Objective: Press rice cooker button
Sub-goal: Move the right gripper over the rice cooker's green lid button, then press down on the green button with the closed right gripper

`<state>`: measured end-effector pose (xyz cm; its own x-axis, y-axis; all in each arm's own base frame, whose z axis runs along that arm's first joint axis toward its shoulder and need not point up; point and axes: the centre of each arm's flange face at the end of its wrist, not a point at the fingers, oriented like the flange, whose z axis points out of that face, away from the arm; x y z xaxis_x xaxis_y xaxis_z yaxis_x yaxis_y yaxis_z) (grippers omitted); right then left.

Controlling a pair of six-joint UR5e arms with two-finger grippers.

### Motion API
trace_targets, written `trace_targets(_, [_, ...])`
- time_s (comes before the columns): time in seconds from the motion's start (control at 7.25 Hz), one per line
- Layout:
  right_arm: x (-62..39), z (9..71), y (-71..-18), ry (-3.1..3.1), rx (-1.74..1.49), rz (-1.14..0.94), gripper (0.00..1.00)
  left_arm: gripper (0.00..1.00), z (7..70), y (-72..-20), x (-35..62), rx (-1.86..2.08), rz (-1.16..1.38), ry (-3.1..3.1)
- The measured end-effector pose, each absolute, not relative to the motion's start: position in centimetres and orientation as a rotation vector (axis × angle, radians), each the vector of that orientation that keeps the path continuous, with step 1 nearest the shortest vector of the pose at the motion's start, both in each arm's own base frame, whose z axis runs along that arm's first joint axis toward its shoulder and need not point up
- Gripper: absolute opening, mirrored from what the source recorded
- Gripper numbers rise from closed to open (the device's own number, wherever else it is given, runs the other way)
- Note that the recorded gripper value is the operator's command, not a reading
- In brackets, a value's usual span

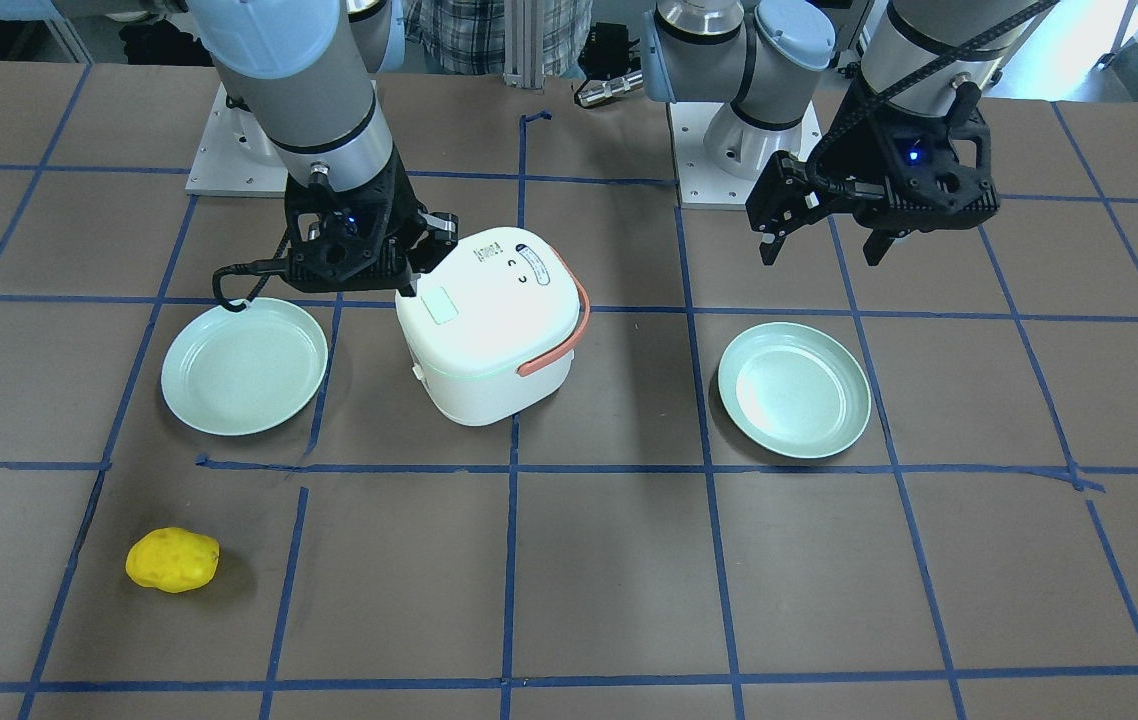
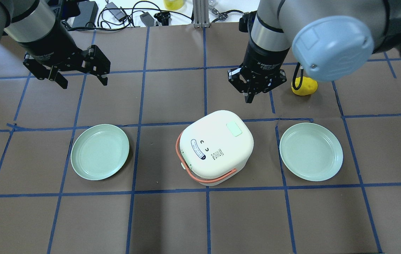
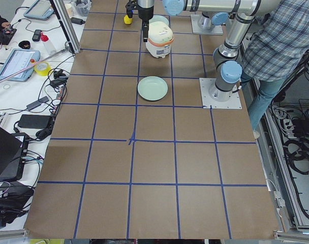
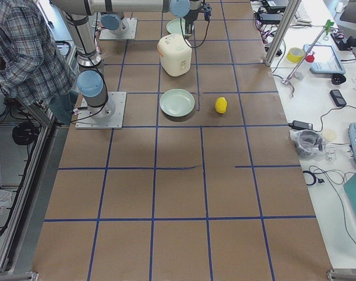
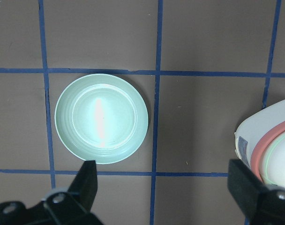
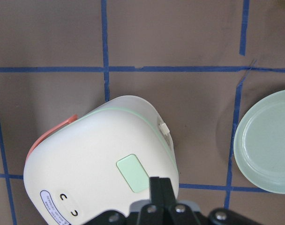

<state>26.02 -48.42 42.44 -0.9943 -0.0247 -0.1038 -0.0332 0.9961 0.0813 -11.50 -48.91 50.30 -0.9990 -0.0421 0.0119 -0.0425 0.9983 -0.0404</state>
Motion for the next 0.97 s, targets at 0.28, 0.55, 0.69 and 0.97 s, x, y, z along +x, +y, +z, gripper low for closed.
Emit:
trace_targets(0.28, [26.8,39.9,-47.5,3.039,-0.056,0.165,0.00,1.00,50.3,-48.9,-11.5,0.067,0.064,-3.129])
trace_targets(0.55, [26.8,38.2,-47.1,3.042,-0.048,0.189,0.00,1.00,50.3,-48.9,-11.5,0.066,0.064,-3.129])
trace_targets(0.69, [26.9,37.6,-47.0,3.043,-0.046,0.200,0.00,1.00,50.3,-48.9,-11.5,0.066,0.064,-3.129])
trace_targets(0.97, [26.9,36.8,-47.1,3.044,-0.045,0.220,0.00,1.00,50.3,-48.9,-11.5,0.066,0.064,-3.129])
